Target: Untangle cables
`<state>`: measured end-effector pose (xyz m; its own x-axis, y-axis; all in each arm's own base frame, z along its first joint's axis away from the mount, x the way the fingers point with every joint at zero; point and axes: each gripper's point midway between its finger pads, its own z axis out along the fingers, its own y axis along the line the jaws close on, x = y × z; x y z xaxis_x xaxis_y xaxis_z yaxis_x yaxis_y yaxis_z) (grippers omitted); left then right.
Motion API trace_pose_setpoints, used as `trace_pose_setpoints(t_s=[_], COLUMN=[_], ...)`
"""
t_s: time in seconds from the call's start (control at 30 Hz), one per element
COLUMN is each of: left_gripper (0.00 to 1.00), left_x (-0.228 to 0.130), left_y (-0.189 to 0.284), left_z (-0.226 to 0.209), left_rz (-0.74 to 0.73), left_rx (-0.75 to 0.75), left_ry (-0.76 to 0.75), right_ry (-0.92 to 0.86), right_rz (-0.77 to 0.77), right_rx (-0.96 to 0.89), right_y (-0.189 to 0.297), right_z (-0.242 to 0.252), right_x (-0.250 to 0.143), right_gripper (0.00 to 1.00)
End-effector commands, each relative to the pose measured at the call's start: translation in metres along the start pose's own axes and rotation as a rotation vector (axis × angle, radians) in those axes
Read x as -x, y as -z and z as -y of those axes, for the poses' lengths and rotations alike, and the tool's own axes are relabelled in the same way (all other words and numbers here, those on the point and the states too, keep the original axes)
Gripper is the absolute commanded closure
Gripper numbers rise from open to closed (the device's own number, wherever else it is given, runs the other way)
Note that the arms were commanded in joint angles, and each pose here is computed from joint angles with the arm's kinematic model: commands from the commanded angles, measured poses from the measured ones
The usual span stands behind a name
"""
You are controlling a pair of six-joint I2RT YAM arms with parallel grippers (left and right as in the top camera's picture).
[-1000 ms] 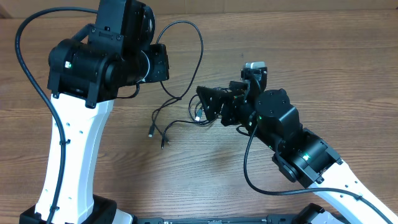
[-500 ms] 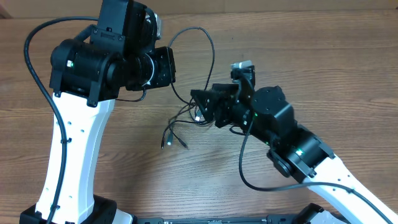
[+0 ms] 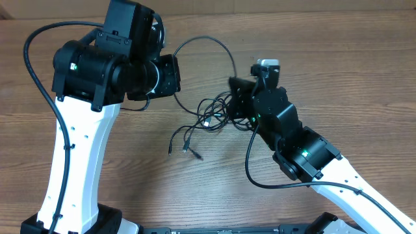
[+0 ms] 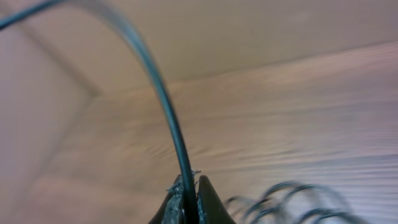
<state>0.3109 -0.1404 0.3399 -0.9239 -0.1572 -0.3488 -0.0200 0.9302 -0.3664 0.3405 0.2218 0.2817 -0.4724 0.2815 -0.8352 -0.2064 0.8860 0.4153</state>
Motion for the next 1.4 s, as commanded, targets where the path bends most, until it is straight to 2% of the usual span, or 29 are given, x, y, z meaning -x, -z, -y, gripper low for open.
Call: trace_pose_setpoints(t_s=[0.0, 0.23, 0.4, 0.5, 0.67, 0.77, 0.93, 1.13, 1.37], left_gripper=[0.96, 0.96, 0.96, 0.96, 0.96, 0.96, 0.96, 0.96, 0.96], left_x=[0.004, 0.006, 0.010, 0.008, 0.012, 0.012, 0.015, 0.021, 0.030], left_y=[-0.007, -0.009, -0.008, -0.007, -0.004, 0.001, 0.007, 0.013, 0.022], left_z=[-0.015, -0.003, -0.014, -0.021, -0.037, -0.055, -0.070, -0.082, -0.103], left_rz=[0.012, 0.010, 0.031, 0.030, 0.061, 0.091, 0.123, 0.166, 0.212], left_rx=[0.097, 0.033, 0.094, 0.134, 0.220, 0.321, 0.412, 0.475, 0.537], left_ry=[0.013, 0.005, -0.011, -0.005, 0.045, 0.108, 0.115, 0.138, 0.203], right_ry=[0.093, 0.077, 0.259, 0.338, 0.357, 0.417, 0.518, 0.505, 0.539], right_rz=[0.142, 0.388, 0.640, 0.717, 0.817, 0.848, 0.845, 0.829, 0.775], right_rx=[-0.180, -0.047, -0.019, -0.101, -0.290, -0.400, -0.531, -0.618, -0.629], right_y=[0.005, 0.034, 0.076, 0.089, 0.112, 0.125, 0.135, 0.137, 0.128], right_z=[0.028, -0.005, -0.028, -0.023, -0.001, 0.008, 0.020, 0.041, 0.044], right_x=[0.031, 0.094, 0.151, 0.167, 0.189, 0.198, 0.205, 0.208, 0.201], right_gripper=[0.96, 0.96, 0.96, 0.96, 0.96, 0.96, 0.96, 0.96, 0.96])
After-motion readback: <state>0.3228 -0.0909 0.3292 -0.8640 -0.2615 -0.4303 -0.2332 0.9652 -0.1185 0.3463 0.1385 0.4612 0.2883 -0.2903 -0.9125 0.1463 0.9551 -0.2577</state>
